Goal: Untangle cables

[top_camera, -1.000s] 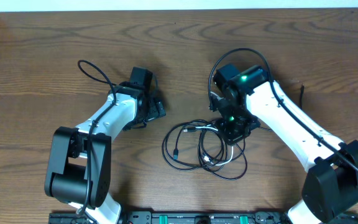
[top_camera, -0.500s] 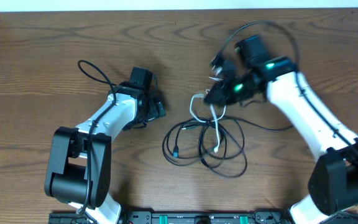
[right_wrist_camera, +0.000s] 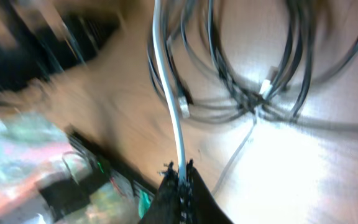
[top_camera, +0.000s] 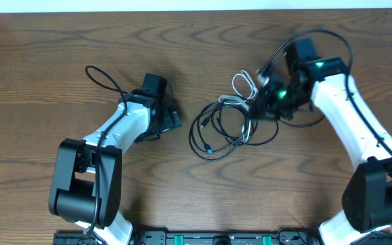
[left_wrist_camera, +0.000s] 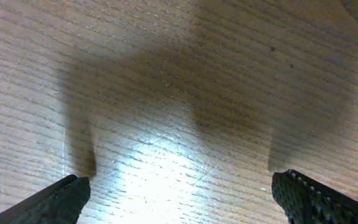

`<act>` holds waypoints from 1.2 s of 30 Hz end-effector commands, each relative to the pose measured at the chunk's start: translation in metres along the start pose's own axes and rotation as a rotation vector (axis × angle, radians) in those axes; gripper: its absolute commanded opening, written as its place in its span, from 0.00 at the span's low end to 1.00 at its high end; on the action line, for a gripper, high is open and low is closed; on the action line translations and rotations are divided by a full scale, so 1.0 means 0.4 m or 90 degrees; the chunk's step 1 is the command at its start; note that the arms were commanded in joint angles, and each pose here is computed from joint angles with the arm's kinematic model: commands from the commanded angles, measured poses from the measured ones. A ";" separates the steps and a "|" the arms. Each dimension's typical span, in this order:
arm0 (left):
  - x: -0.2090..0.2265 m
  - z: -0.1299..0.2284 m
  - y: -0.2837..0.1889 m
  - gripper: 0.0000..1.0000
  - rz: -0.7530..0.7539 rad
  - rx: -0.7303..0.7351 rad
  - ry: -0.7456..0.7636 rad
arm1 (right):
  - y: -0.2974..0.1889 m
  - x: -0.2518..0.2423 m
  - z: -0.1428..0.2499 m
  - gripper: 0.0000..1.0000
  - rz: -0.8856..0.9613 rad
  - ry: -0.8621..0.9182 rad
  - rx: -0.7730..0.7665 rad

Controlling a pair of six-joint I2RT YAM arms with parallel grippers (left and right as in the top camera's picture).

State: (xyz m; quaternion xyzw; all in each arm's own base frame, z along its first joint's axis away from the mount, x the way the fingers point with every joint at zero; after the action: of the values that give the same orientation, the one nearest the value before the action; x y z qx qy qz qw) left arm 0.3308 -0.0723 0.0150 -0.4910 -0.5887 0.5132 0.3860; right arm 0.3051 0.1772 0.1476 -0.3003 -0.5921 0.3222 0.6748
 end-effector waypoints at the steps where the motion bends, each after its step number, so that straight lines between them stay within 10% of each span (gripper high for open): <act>1: -0.006 -0.012 -0.005 1.00 0.001 -0.006 0.000 | 0.021 -0.028 0.027 0.01 0.097 -0.092 0.020; 6: -0.006 -0.012 -0.005 1.00 0.001 -0.006 0.000 | 0.008 -0.118 0.007 0.01 0.300 -0.032 -0.041; 23: -0.006 -0.012 -0.005 1.00 0.001 -0.006 0.000 | -0.134 0.000 0.026 0.01 0.128 0.068 -0.016; 31: -0.006 -0.012 -0.005 1.00 0.001 -0.006 0.000 | -0.157 -0.105 0.007 0.01 0.211 0.621 -0.149; 36: -0.006 -0.012 -0.005 1.00 0.001 -0.007 0.000 | -0.110 -0.065 -0.029 0.01 0.169 0.528 -0.152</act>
State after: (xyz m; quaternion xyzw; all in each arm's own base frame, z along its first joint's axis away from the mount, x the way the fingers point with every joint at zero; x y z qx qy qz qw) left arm 0.3309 -0.0723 0.0150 -0.4909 -0.5890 0.5131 0.3858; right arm 0.3114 0.1190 0.1682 -0.5441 -0.2569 0.2028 0.7725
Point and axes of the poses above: each gripper's point midway between its finger pads, its own y axis out along the fingers, its own x axis along the line the jaws close on, z = x × y, the point moved 1 cm from there along -y, back along the fingers, and after that the axes turned 8 degrees about y, right-handed, at the moved point
